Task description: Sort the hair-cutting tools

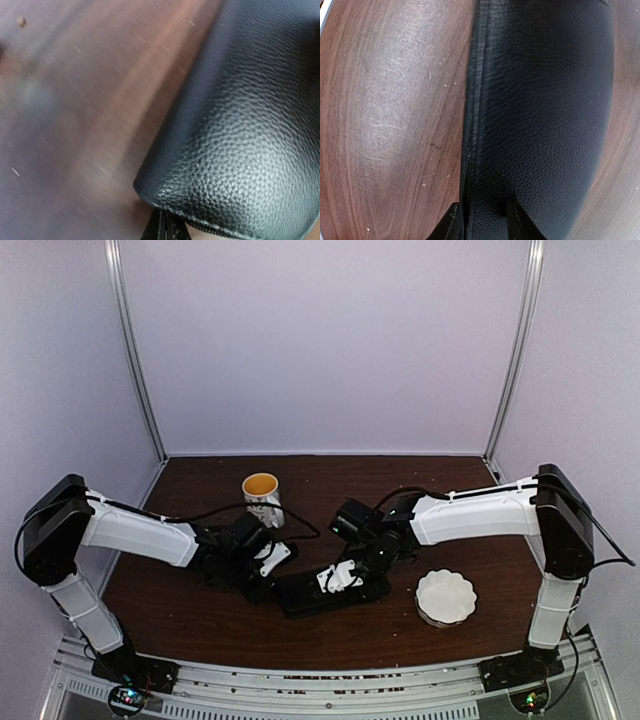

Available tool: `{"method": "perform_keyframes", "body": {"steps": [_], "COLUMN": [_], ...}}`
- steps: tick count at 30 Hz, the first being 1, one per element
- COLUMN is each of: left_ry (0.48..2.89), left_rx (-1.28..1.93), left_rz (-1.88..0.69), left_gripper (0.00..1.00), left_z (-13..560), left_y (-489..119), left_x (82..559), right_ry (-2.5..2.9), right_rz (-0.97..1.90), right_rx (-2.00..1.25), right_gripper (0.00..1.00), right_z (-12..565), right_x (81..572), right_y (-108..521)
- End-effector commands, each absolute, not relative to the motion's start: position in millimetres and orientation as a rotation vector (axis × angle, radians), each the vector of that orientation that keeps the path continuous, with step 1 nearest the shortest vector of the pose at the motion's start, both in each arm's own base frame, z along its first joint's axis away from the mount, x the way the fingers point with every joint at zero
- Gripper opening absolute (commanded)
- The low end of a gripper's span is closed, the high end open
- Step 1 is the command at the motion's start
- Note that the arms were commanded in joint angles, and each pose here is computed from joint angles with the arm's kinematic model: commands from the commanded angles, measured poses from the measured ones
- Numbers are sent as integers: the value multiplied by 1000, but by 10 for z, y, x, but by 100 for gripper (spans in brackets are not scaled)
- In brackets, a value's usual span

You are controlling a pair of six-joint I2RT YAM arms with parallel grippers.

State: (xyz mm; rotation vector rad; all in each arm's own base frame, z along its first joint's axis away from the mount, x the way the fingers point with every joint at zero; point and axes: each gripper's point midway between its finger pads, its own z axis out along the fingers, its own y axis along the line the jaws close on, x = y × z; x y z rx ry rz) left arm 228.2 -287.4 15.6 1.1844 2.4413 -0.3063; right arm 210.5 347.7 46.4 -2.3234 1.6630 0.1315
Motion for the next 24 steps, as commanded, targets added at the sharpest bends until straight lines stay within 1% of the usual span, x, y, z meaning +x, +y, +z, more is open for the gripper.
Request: {"method": "perform_keyframes", "body": {"steps": [1,4,6,10,18,20,24], "left_ry": [2667,2641,2642,2646,2658,2666,2662], "left_rx": [1213,1268,1263,1247,1168,1123,1087], "left_rz": [-402,-514,-528,-467,-352,-336,-331], "left_gripper": [0,0,0,0,0,0,0], "left_z": [-56,-27,-18,-4,104,100,66], "left_y": [-2692,-2793,-2794,-2754,-2650,-2631,-2636], "left_x": [1621,1438,1422,1481,1598,1630,1664], "right_ry": [1840,1853,1859,1840,1659,1615,1549], "right_rz": [-22,-18,-21,35,214,235,243], "right_rx": [-2431,-2421,-2418,-2420,-2351,-2356,-2392], "right_gripper": [30,30,29,30,39,40,41], "right_z": [75,60,53,187,875,924,821], "right_x": [2099,2104,2100,2009,1755,1701,1649], "right_y": [2999,3008,3005,3023,3393,3484,3628]}}
